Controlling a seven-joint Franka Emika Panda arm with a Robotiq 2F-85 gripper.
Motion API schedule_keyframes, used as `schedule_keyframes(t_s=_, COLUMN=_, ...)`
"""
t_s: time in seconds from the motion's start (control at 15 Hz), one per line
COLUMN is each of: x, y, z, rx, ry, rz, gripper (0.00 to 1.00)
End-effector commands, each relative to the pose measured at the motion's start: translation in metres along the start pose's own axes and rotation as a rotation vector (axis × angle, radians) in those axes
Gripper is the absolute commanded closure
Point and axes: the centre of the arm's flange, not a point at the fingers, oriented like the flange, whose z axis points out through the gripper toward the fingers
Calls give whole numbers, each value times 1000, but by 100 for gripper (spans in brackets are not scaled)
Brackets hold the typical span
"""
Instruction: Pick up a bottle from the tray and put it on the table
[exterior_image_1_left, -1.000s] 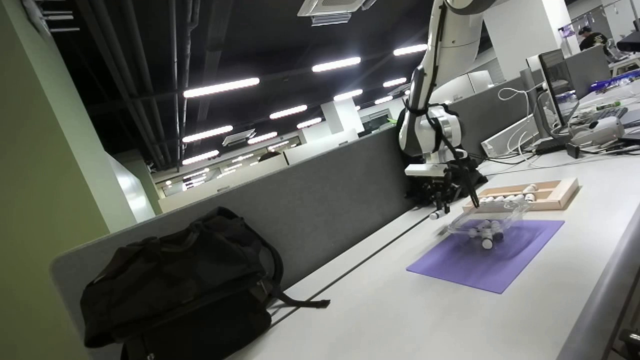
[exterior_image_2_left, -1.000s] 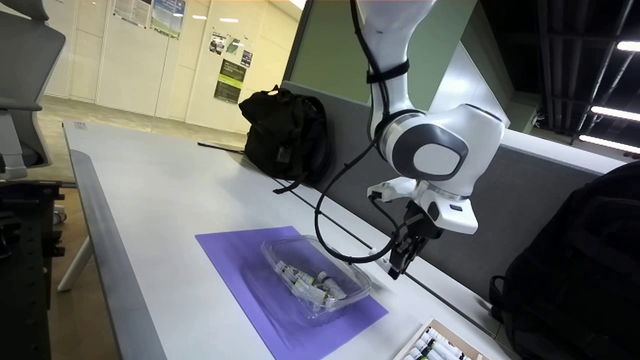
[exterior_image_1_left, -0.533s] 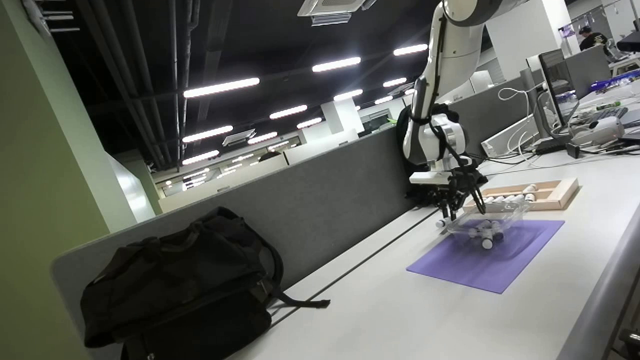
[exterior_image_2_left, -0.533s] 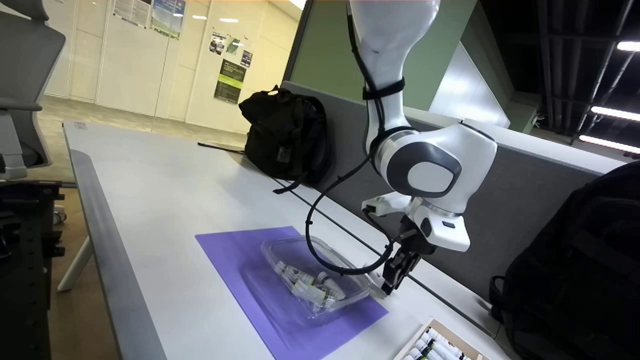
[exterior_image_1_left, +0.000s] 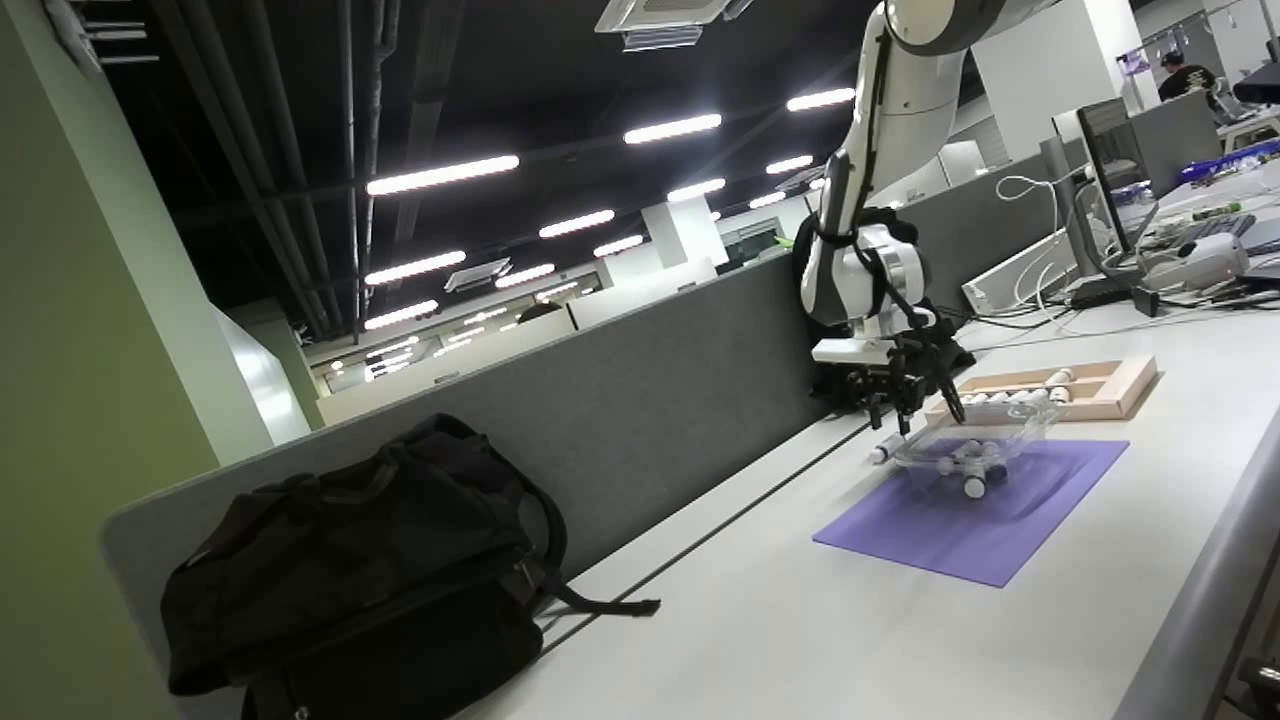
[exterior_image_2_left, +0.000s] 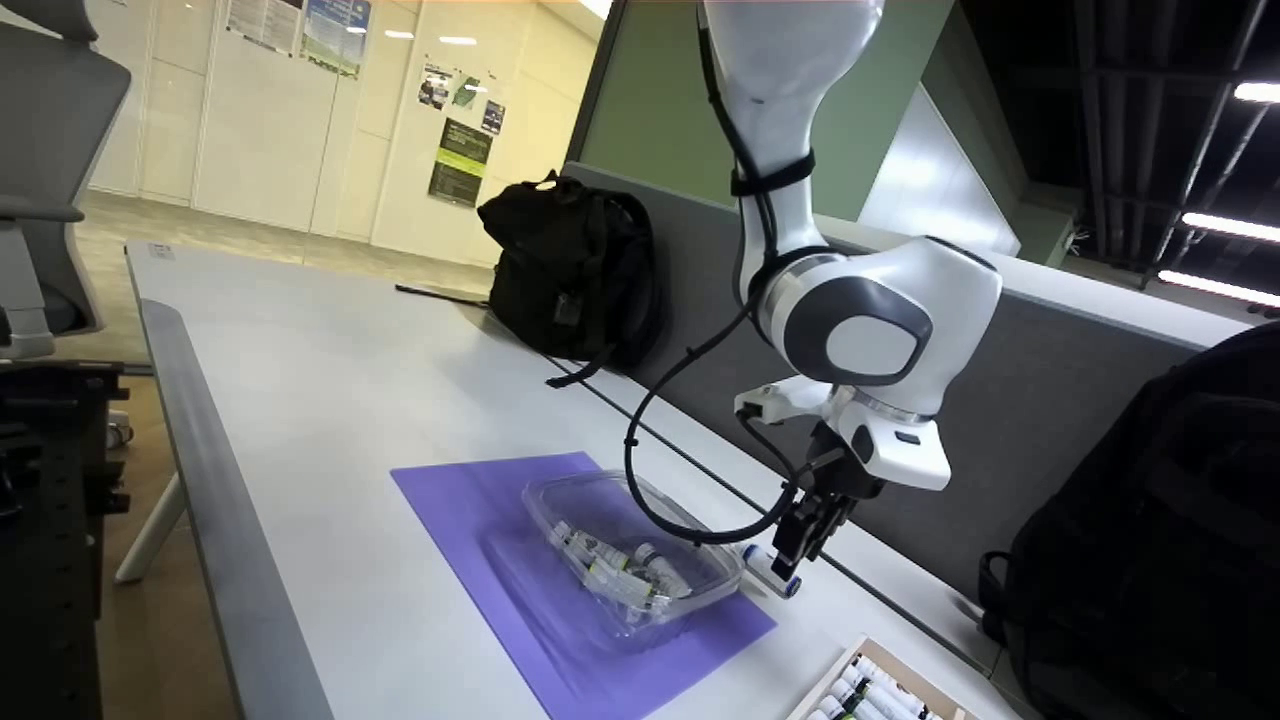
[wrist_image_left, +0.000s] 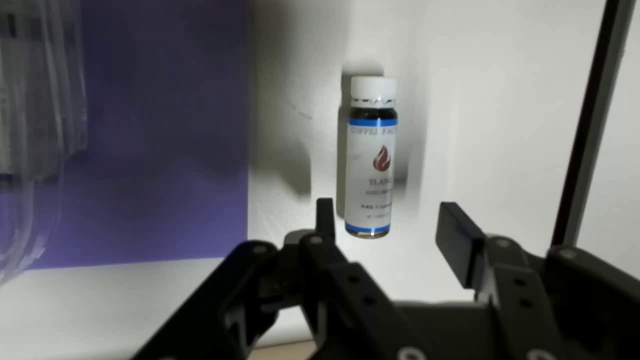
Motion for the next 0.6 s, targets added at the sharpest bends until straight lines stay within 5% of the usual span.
schedule_keyframes(t_s=0.0, x=-7, y=-10, z=-43, rx=35, ry=-14, rz=-1, gripper=13)
schedule_keyframes(t_s=0.13, x=-8, y=-12, z=-70, rx=62, ry=-16, rz=-27, gripper=1)
schedule_keyframes(t_s=0.27, x=-6, y=-12, z=-95, rx=84, ry=-14, rz=-55, gripper=0)
schedule_keyframes(t_s=0.33, x=-4, y=-24, z=-63, rx=81, ry=2, rz=-39, gripper=4)
schedule_keyframes(t_s=0.53, x=-3, y=-23, z=-87, rx=96, ry=-1, rz=-53, gripper=0)
